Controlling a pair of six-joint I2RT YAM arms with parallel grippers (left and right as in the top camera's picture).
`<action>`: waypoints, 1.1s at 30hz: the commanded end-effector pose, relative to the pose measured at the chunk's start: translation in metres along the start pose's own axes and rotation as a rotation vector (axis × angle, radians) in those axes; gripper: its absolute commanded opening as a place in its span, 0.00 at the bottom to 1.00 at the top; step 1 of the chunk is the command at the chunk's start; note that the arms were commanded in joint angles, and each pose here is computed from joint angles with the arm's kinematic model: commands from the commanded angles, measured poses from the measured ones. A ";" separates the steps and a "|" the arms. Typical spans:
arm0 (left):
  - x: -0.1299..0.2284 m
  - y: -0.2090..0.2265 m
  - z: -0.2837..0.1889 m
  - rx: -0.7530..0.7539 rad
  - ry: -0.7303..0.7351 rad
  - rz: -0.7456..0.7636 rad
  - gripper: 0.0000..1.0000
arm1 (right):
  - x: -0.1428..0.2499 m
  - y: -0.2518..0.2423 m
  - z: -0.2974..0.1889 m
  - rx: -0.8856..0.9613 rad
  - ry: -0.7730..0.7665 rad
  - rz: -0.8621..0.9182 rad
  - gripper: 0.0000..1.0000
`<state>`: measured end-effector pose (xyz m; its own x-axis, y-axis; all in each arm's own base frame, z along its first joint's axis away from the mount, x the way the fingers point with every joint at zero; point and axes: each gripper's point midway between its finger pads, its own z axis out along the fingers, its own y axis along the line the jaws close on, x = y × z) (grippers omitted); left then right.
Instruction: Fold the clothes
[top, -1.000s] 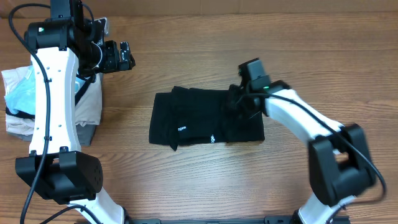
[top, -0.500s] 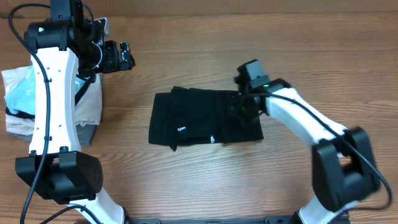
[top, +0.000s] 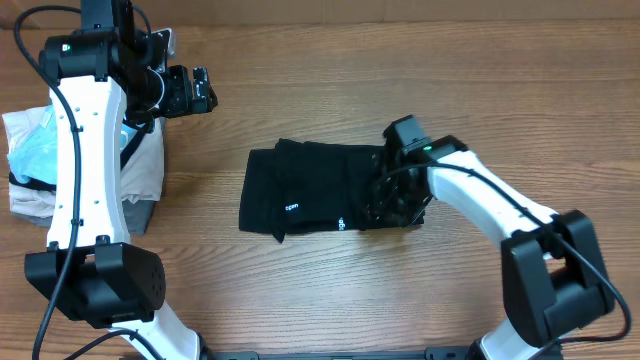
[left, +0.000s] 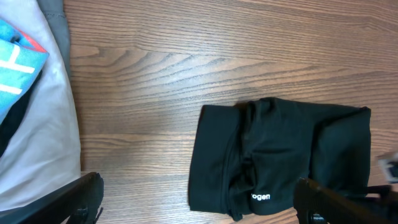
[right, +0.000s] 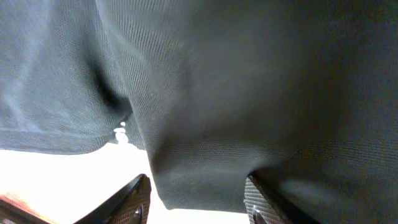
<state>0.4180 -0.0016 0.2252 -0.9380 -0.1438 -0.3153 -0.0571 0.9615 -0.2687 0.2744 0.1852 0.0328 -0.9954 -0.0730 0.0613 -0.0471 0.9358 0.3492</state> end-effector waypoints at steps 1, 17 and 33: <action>-0.003 0.001 -0.003 0.000 -0.011 0.022 1.00 | 0.003 0.006 0.004 -0.012 0.010 -0.047 0.49; -0.003 0.001 -0.003 0.000 -0.011 0.022 1.00 | 0.002 0.008 0.004 -0.022 0.003 -0.039 0.39; -0.003 0.001 -0.003 0.000 -0.011 0.022 1.00 | 0.004 0.012 0.020 -0.032 0.028 -0.149 0.08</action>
<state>0.4180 -0.0016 0.2252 -0.9380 -0.1438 -0.3153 -0.0571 0.9615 -0.2687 0.2745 0.1980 0.0272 -0.9799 -0.1993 0.0110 -0.1802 0.9069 0.3809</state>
